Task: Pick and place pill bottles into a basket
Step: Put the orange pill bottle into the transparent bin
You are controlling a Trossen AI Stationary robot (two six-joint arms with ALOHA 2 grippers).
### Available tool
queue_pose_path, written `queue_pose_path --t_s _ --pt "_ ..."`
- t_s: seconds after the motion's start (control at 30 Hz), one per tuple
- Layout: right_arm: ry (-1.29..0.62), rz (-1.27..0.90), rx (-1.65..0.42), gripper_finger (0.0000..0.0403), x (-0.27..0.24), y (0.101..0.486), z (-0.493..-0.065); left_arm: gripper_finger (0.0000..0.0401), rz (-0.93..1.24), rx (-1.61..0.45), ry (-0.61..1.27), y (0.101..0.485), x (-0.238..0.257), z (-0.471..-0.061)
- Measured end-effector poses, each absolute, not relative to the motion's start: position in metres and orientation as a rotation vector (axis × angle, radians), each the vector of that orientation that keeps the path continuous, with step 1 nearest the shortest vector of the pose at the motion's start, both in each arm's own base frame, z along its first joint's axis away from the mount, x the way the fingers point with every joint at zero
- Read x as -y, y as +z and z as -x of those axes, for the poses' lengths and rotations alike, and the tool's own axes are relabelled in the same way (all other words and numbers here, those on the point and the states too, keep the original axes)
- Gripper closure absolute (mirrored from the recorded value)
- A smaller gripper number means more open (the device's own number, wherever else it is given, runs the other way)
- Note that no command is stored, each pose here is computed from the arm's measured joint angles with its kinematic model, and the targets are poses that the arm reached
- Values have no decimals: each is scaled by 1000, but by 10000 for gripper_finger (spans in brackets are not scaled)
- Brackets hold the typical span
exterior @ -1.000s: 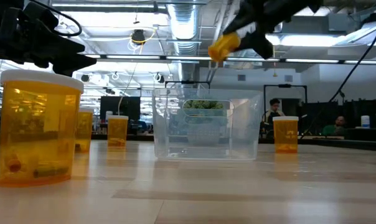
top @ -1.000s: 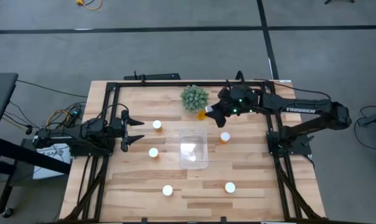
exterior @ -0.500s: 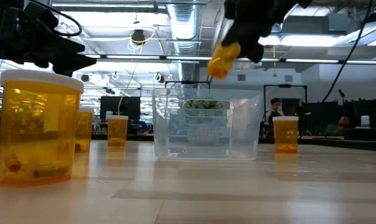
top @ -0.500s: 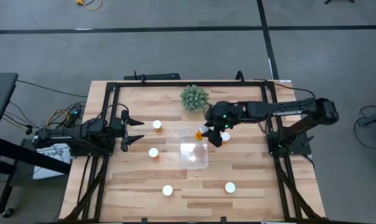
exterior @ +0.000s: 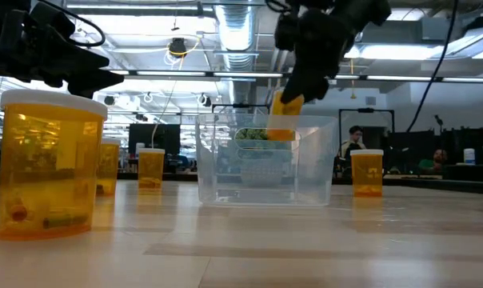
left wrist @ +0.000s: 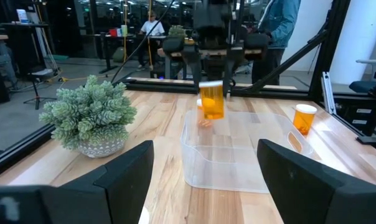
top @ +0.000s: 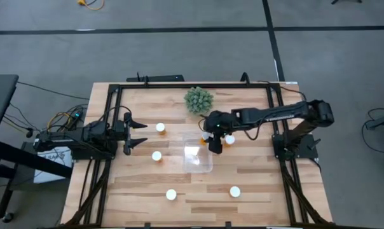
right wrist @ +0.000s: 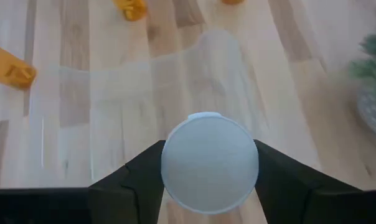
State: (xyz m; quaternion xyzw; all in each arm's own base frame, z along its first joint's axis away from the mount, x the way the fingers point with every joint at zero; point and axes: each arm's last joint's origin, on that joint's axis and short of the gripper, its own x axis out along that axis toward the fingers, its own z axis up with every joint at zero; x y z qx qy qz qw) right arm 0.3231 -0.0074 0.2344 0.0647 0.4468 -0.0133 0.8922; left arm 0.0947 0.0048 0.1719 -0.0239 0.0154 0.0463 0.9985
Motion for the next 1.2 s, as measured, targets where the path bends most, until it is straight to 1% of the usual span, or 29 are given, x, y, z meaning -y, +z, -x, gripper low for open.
queue_pose_path --t_s 0.23,0.47,0.53,0.6,0.7,0.8,1.03,1.1,1.2 --pt "-27 -125 -1020 183 8 207 -333 124 48 -31 93 172 -5 -95" --pt "-26 -108 -1069 207 12 188 -340 124 48 -31 92 172 -5 -95" --pt "-22 -98 -1073 205 14 185 -341 124 48 -31 92 172 -5 -95" --pt "-24 -96 -1072 191 16 184 -342 124 48 -31 92 172 -5 -95" --pt "-32 -100 -1074 162 19 183 -341 124 48 -31 92 172 -5 -95" --pt "-39 -103 -1058 147 22 185 -342 124 48 -31 92 172 -5 -95" --pt "-38 -103 -1060 142 22 187 -343 124 48 -31 92 172 -5 -95" --pt "-35 -100 -1051 141 21 195 -346 124 48 -31 92 172 -5 -95" --pt "-15 -67 -1015 141 20 217 -356 124 48 -31 92 172 -5 -95"
